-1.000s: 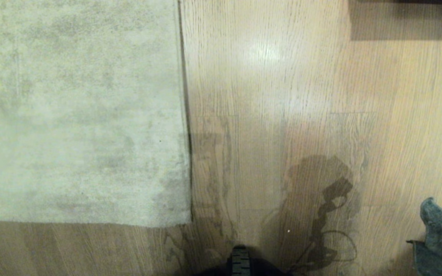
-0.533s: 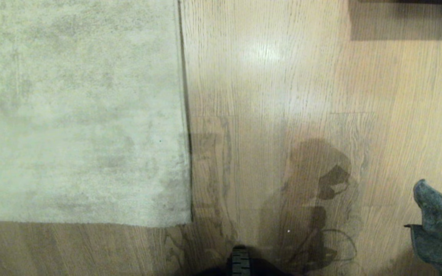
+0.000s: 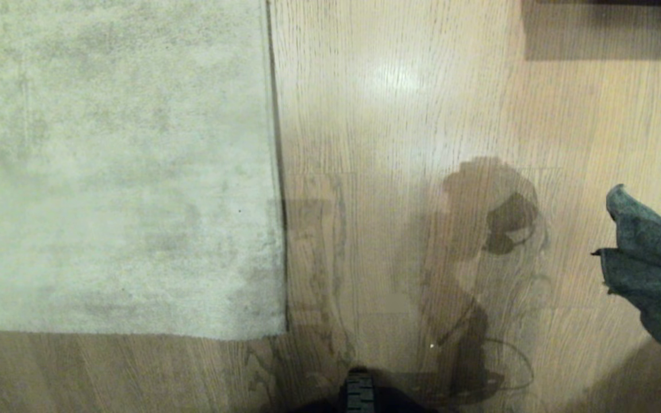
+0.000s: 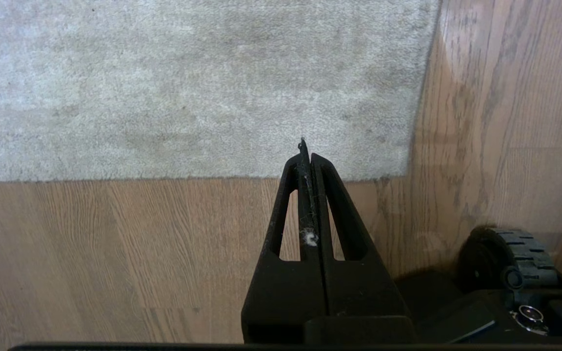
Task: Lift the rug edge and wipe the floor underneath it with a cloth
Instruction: Put down the rag
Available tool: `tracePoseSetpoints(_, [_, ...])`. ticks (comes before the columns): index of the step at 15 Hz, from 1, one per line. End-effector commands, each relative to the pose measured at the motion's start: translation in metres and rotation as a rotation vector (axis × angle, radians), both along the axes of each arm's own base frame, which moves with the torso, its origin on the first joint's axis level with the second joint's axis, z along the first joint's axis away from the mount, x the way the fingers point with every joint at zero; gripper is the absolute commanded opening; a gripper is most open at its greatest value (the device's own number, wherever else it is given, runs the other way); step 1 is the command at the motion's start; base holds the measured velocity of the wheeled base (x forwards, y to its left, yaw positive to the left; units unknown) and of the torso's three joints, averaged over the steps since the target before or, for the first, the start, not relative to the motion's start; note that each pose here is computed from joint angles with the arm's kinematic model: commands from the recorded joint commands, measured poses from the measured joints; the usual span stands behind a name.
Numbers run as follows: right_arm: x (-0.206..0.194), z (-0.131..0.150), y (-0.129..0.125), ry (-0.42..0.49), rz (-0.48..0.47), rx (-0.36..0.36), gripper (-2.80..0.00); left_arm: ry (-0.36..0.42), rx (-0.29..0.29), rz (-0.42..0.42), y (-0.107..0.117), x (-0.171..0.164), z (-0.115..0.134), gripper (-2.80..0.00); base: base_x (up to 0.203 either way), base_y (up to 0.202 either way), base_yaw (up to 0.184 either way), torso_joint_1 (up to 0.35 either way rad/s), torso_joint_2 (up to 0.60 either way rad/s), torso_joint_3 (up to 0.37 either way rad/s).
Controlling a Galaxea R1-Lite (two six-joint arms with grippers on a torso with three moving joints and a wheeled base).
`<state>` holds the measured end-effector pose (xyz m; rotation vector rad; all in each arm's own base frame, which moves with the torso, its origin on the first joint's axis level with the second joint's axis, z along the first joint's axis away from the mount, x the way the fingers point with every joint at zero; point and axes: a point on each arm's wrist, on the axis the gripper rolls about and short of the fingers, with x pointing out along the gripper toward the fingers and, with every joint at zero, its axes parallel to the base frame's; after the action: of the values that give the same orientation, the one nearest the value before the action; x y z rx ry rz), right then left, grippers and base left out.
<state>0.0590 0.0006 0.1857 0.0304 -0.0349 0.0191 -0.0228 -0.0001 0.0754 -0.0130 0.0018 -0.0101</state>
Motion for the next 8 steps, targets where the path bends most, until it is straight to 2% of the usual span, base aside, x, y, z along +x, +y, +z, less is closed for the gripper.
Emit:
tracePoseSetpoints(1, [0.030, -0.002, 0.000, 0.084, -0.006, 0.004, -2.80, 0.001, -0.001, 0.000, 0.000, 0.000, 0.000, -2.80, 0.000, 0.000, 0.000, 0.000, 0.00, 0.000])
tracePoseSetpoints(8, [0.099, -0.013, -0.019, 0.110, -0.120, 0.047, -2.80, 0.001, -0.001, 0.001, 0.000, 0.000, 0.000, -2.80, 0.000, 0.000, 0.000, 0.000, 0.00, 0.000])
